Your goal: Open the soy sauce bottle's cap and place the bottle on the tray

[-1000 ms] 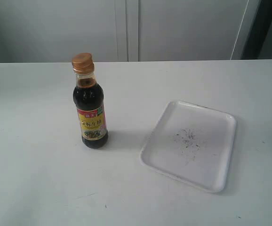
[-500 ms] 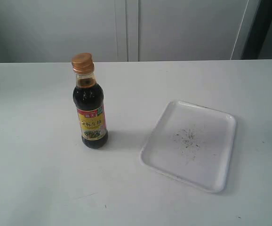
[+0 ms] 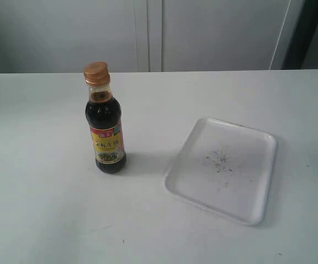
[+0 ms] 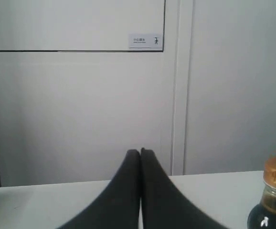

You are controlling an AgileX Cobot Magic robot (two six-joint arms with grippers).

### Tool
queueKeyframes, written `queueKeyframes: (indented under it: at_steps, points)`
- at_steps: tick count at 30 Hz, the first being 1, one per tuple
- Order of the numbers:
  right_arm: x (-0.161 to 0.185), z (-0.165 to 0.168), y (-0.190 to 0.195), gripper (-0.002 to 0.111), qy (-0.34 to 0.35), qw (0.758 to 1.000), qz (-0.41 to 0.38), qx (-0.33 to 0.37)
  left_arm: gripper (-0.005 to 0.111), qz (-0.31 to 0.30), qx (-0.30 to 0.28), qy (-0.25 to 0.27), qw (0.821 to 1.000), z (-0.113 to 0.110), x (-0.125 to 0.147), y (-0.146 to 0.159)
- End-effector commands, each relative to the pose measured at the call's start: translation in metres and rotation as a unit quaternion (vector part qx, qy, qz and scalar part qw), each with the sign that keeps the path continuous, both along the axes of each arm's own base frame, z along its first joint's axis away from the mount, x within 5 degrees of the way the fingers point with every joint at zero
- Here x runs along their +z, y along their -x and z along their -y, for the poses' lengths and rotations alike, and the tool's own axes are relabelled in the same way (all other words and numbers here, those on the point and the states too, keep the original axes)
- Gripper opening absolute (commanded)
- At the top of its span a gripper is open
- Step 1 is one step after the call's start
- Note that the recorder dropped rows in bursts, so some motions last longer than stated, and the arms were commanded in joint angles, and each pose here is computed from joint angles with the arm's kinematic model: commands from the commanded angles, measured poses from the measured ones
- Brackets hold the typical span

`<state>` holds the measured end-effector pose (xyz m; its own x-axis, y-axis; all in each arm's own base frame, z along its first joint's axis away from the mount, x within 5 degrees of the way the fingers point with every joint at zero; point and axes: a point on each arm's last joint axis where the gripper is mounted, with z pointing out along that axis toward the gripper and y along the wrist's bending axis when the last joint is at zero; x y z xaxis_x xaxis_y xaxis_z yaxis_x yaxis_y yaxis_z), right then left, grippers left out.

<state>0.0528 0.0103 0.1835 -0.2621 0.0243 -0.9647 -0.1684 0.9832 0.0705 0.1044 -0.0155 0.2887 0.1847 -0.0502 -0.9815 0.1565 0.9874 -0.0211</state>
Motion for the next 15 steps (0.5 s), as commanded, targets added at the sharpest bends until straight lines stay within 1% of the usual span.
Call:
queueKeyframes:
  at_steps: [1, 4, 7, 10, 13, 15]
  points:
    - [-0.001, 0.000, 0.000, 0.000, 0.003, 1.000, 0.003, -0.001, 0.000, 0.008, -0.041, -0.012, 0.999, 0.011, 0.010, -0.024]
    - [-0.001, 0.000, 0.000, 0.000, 0.003, 1.000, 0.003, -0.001, 0.000, 0.014, -0.070, -0.017, 0.997, 0.018, 0.016, -0.040]
    - [-0.001, 0.000, 0.000, 0.000, 0.003, 1.000, 0.003, -0.001, 0.000, 0.010, -0.108, -0.032, 0.994, 0.027, 0.020, -0.059]
    - [-0.001, 0.000, 0.000, 0.000, 0.003, 1.000, 0.003, -0.001, 0.000, -0.008, -0.141, -0.038, 0.989, 0.035, 0.019, -0.075]
    - [-0.001, 0.000, 0.000, 0.000, 0.003, 1.000, 0.003, -0.001, 0.000, -0.018, -0.176, -0.041, 0.983, 0.042, 0.019, -0.088]
    - [-0.001, 0.000, 0.000, 0.000, 0.003, 1.000, 0.003, -0.001, 0.000, -0.011, -0.201, -0.046, 0.978, 0.047, 0.020, -0.093]
